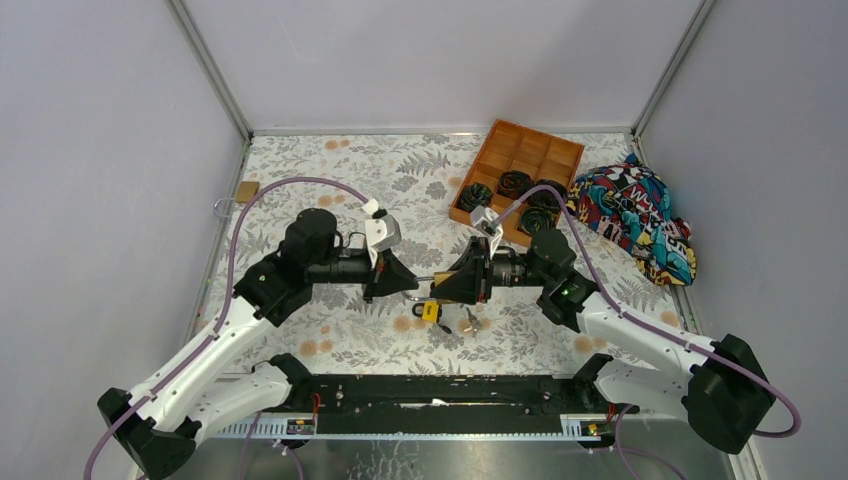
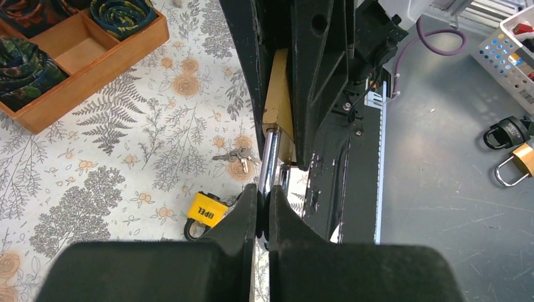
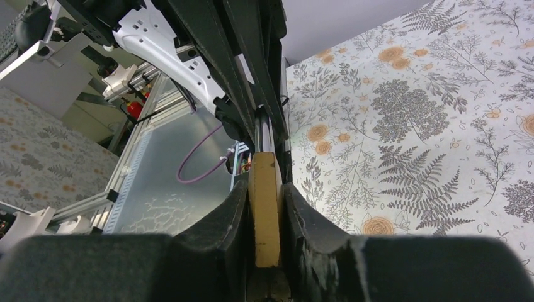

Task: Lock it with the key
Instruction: Lock the lock.

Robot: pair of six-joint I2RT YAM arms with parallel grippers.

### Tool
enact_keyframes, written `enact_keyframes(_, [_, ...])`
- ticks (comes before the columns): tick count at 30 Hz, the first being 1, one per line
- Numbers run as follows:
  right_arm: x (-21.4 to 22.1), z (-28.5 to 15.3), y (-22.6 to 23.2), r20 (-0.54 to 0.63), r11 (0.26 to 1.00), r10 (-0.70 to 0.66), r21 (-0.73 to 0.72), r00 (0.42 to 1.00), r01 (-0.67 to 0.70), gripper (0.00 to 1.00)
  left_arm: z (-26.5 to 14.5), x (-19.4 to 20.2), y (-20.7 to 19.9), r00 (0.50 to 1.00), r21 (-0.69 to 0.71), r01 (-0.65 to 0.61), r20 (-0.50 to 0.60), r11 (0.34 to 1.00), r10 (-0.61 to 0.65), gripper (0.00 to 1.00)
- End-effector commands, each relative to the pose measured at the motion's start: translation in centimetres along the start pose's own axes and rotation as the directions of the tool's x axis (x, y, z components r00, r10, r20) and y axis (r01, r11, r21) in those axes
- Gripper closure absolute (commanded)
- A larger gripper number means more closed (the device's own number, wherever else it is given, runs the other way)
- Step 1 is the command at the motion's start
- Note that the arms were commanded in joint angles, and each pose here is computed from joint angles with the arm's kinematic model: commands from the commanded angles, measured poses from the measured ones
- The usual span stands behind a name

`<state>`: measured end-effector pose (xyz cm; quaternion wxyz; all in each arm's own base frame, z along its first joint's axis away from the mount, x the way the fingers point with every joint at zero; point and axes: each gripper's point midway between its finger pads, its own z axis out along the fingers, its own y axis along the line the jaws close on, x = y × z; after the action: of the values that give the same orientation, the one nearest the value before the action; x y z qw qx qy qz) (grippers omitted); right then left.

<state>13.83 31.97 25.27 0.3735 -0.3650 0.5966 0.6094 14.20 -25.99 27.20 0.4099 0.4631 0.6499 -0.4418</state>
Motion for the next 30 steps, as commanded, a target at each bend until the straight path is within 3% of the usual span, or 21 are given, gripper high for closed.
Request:
enact_keyframes(1, [-3.6, 0.0, 0.7, 0.101, 0.999, -0.048, 0.019, 0.994, 0.046, 1.00, -0.3, -4.6, -1.6, 0.986, 0.047, -0.054, 0.161, 0.997, 0.046, 0.90])
enact_keyframes(3, [-5.1, -0.6, 1.4, 0.136, 0.998, -0.062, 0.002, 0.989, 0.063, 1.00, -0.5, -4.5, -1.7, 0.986, 0.037, -0.001, 0.165, 0.999, -0.006, 0.55])
enact_keyframes(5, [-6.4, -1.3, 2.4, 0.175, 0.996, -0.075, -0.027, 0.982, 0.081, 1.00, -0.9, -4.4, -2.0, 0.985, 0.039, 0.013, 0.172, 0.999, -0.019, 0.37])
enact_keyframes(8, [-7.5, -1.9, 3.6, 0.201, 0.993, -0.090, -0.060, 0.976, 0.104, 1.00, -1.4, -4.1, -1.6, 0.982, -0.017, 0.020, 0.186, 1.000, -0.017, 0.29])
enact_keyframes(12, [-8.2, -1.9, 4.8, 0.196, 0.986, -0.109, -0.106, 0.975, 0.131, 1.00, -1.2, -3.7, -1.2, 0.981, -0.032, 0.041, 0.190, 0.999, -0.034, 0.29])
enact_keyframes(17, [-9.0, -1.8, 5.9, 0.193, 0.974, -0.120, -0.167, 0.974, 0.153, 1.00, -0.6, -5.4, -0.2, 0.956, -0.046, 0.107, 0.278, 0.993, -0.091, 0.34])
enact_keyframes(21, [-9.4, -1.8, 6.3, 0.203, 0.969, -0.130, -0.181, 0.970, 0.168, 1.00, -0.1, -5.3, -0.4, 0.948, -0.011, 0.146, 0.288, 0.989, -0.137, 0.46])
enact_keyframes(26, [-9.6, -1.7, 6.2, 0.207, 0.970, -0.129, -0.176, 0.970, 0.167, 1.00, -0.1, -5.6, -0.9, 0.939, 0.022, 0.147, 0.311, 0.989, -0.146, 0.75])
enact_keyframes(29, [-9.7, -1.5, 5.4, 0.218, 0.977, -0.122, -0.146, 0.968, 0.156, 1.00, 0.0, -6.2, -1.1, 0.932, 0.047, 0.134, 0.334, 0.990, -0.142, 0.99])
enact_keyframes(30, [-9.9, -1.4, 5.1, 0.231, 0.979, -0.126, -0.127, 0.965, 0.159, 1.00, 0.2, -6.1, -1.2, 0.930, 0.058, 0.139, 0.334, 0.989, -0.151, 1.00])
